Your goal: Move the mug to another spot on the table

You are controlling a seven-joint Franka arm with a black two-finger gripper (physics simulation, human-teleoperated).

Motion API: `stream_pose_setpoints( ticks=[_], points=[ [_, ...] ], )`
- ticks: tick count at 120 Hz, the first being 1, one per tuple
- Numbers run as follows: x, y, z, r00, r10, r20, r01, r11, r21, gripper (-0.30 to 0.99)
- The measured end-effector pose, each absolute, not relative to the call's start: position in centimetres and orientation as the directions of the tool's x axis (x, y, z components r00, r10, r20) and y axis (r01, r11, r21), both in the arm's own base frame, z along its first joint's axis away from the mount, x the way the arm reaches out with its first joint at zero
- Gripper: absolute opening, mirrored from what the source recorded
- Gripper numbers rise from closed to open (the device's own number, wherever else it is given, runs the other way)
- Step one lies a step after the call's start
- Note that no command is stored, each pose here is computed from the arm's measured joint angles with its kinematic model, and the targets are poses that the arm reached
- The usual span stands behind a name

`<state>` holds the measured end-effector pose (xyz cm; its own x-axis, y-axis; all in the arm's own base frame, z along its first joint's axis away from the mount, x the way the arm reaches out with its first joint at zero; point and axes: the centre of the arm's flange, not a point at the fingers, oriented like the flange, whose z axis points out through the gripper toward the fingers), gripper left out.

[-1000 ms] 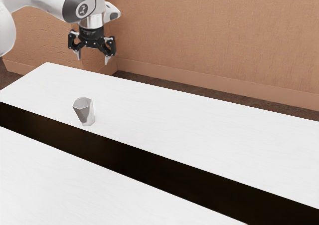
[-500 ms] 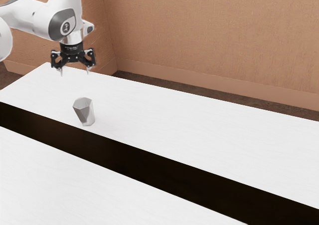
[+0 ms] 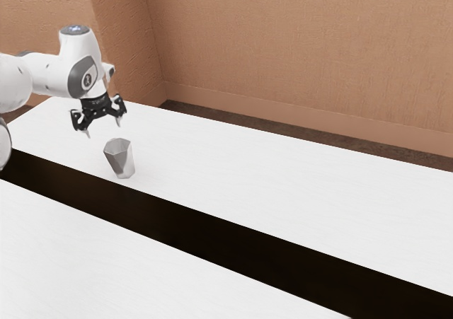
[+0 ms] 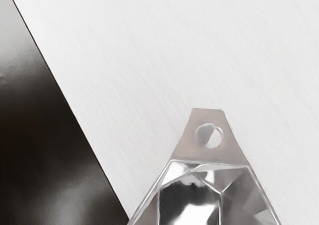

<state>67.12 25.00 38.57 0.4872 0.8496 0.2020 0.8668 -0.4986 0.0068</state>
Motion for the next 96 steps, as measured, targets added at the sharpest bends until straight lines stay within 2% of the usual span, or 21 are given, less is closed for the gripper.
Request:
stream_pose_setpoints(
  ticks=[59,96],
  points=[
    [70.3,28.5,32.9,0.427,0.884,0.188,0.889,-0.449,0.093,0.68],
    [70.6,28.1,30.9,0.434,0.885,0.166,0.888,-0.452,0.090,0.45]
  ],
)
